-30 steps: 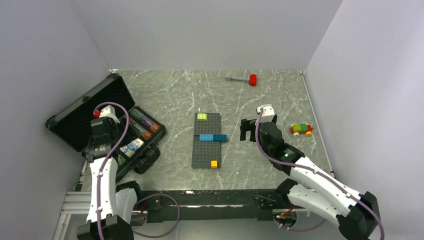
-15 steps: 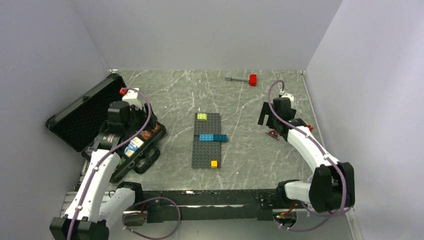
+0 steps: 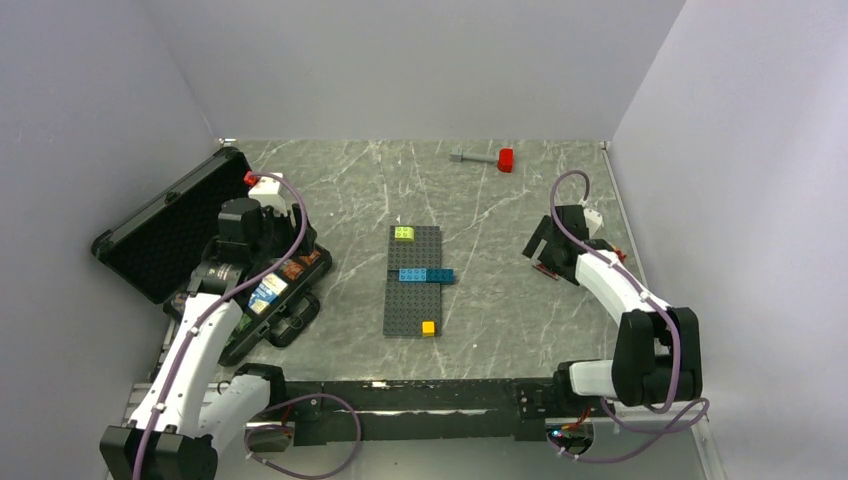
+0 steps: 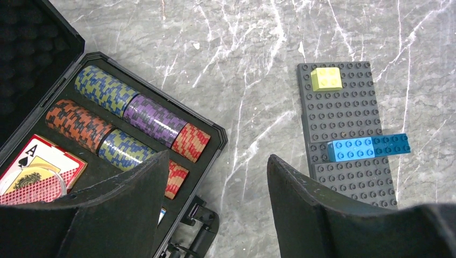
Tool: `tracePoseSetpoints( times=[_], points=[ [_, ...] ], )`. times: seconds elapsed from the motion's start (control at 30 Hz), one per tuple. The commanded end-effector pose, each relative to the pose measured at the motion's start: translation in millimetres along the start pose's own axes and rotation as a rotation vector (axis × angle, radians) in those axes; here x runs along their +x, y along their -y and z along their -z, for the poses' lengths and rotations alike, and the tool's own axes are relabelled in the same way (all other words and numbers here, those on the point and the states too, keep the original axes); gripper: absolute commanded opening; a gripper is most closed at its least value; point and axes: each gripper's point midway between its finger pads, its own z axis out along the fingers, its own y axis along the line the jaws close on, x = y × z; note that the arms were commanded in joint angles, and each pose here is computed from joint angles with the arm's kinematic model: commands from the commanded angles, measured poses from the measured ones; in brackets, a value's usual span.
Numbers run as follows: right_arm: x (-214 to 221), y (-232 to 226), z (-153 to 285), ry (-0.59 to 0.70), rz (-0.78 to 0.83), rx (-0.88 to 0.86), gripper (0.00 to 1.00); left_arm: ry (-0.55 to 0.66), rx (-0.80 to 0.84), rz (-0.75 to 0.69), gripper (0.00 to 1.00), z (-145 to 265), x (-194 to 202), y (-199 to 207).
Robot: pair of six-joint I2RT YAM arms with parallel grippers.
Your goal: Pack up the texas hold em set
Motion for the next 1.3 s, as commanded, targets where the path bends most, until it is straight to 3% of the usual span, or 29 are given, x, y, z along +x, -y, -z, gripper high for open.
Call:
tracePoseSetpoints(
  times=[0.0,0.47,1.27],
  points=[
    [-2.4,7.1,-12.5,0.029,-0.109,0.073,1.00,0.035,0.041,-0.022,0.71,4.5,-8.5,8.0],
    [18.7,11.8,-48.3,-0.015,-0.102,0.119,0.99,0.008,0.051,-0.017,0.71,2.0,-4.3,9.5],
    [27.3,16.9,-45.9,-0.061,-0.029,0.130,0.90,-0.008,0.047,-0.014,0.71,-1.0,-2.0,8.8]
  ],
)
